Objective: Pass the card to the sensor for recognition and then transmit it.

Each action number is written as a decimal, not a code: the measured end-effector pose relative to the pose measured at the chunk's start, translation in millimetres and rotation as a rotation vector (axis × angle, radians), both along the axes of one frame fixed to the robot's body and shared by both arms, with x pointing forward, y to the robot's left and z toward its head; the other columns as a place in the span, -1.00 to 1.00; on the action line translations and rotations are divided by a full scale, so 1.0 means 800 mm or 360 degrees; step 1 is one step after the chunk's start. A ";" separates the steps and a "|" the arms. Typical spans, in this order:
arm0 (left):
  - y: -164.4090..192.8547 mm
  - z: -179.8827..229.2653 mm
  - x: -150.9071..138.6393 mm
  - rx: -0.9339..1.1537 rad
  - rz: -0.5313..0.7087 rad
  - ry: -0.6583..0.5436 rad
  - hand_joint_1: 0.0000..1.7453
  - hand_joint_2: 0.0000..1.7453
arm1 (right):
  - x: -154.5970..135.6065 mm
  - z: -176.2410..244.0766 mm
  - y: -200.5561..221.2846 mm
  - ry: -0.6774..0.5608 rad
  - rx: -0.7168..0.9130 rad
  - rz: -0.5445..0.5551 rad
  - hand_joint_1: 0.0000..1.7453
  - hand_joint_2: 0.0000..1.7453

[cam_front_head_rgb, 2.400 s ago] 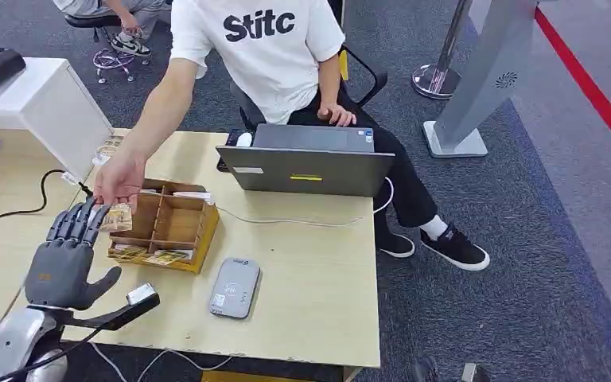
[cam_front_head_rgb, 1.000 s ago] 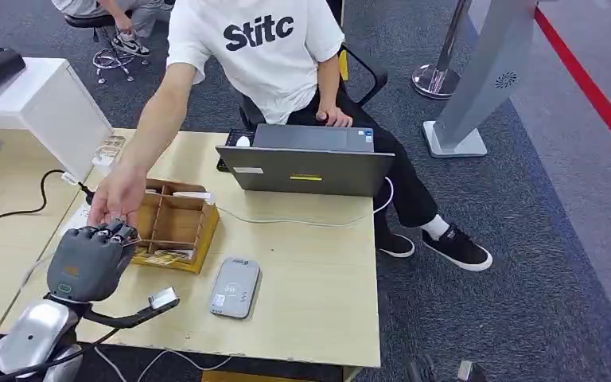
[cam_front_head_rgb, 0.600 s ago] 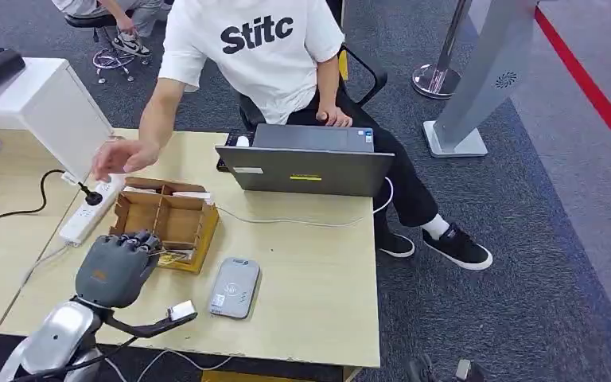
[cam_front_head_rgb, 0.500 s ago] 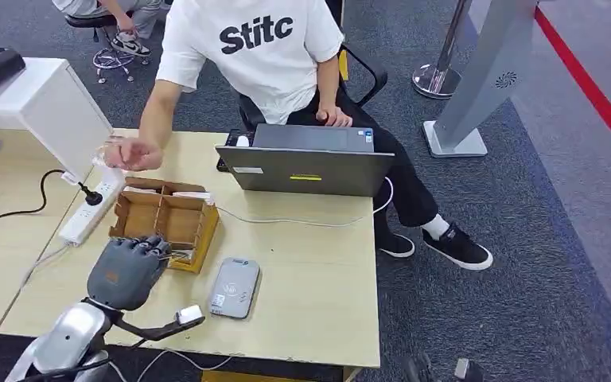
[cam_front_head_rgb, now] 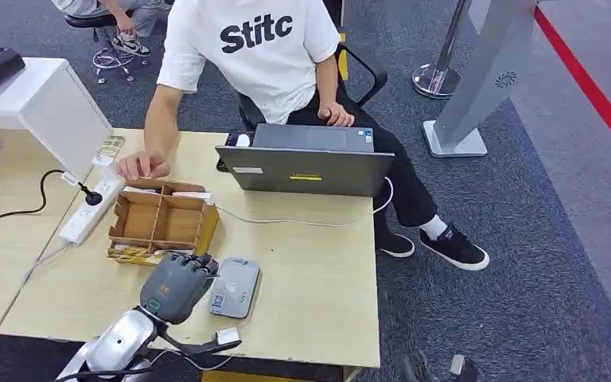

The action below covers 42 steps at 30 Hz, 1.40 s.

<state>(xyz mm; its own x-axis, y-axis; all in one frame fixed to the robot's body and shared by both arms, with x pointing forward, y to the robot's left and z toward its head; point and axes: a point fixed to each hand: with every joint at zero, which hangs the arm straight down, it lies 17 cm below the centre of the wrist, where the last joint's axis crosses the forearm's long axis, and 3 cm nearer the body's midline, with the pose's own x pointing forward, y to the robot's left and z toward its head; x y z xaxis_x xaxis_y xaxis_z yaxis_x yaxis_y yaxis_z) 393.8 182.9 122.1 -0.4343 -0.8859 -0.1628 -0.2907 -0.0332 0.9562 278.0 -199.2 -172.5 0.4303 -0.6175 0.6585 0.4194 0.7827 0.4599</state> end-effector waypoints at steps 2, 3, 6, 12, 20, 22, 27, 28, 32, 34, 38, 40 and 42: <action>-0.012 -0.001 -0.001 -0.0014 -0.0022 0.0006 1.00 1.00 | 0.000 0.000 0.002 0.0000 0.0001 0.0009 -1.00 1.00; -0.016 0.000 -0.001 -0.0017 -0.0032 0.0006 1.00 1.00 | 0.000 0.000 0.003 -0.0001 0.0000 0.0013 -1.00 1.00; -0.028 -0.001 -0.001 -0.0030 -0.0054 0.0013 1.00 1.00 | 0.000 0.000 0.005 -0.0001 -0.0001 0.0025 -1.00 1.00; -0.040 -0.014 0.001 -0.0023 -0.0074 0.0066 1.00 1.00 | 0.001 0.001 0.007 0.0001 0.0004 0.0030 -1.00 1.00; -0.038 -0.080 0.002 0.0047 -0.0019 0.0334 1.00 1.00 | 0.004 0.002 0.014 -0.0001 0.0017 0.0050 -1.00 1.00; -0.037 -0.088 0.003 0.0051 -0.0008 0.0371 1.00 1.00 | 0.004 0.003 0.015 0.0000 0.0018 0.0057 -1.00 1.00; -0.034 -0.100 0.003 0.0067 0.0004 0.0414 1.00 1.00 | 0.004 0.003 0.015 0.0000 0.0018 0.0059 -1.00 1.00; -0.033 -0.104 0.002 0.0069 0.0005 0.0424 1.00 1.00 | 0.004 0.002 0.015 0.0000 0.0018 0.0059 -1.00 1.00; -0.033 -0.104 0.003 0.0068 0.0006 0.0428 1.00 1.00 | 0.004 0.003 0.015 0.0000 0.0018 0.0059 -1.00 1.00; -0.033 -0.105 0.003 0.0068 0.0006 0.0428 1.00 1.00 | 0.004 0.003 0.015 0.0000 0.0018 0.0059 -1.00 1.00; -0.032 -0.105 0.004 0.0066 0.0018 0.0426 1.00 1.00 | 0.004 0.003 0.015 0.0000 0.0019 0.0056 -1.00 1.00; -0.029 -0.101 0.005 0.0051 0.0035 0.0407 1.00 1.00 | 0.004 0.002 0.014 0.0001 0.0024 0.0045 -1.00 1.00; -0.025 -0.090 0.008 0.0028 0.0055 0.0355 1.00 1.00 | 0.003 0.002 0.013 0.0000 0.0025 0.0037 -1.00 1.00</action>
<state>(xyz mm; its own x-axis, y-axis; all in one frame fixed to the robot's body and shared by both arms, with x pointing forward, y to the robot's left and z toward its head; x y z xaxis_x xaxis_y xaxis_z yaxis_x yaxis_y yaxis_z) 400.0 163.1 49.9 -0.4308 -0.8988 -0.0816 -0.0703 -0.0567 0.9959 280.6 -188.6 -170.6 0.4444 -0.6177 0.6488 0.4011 0.7848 0.4724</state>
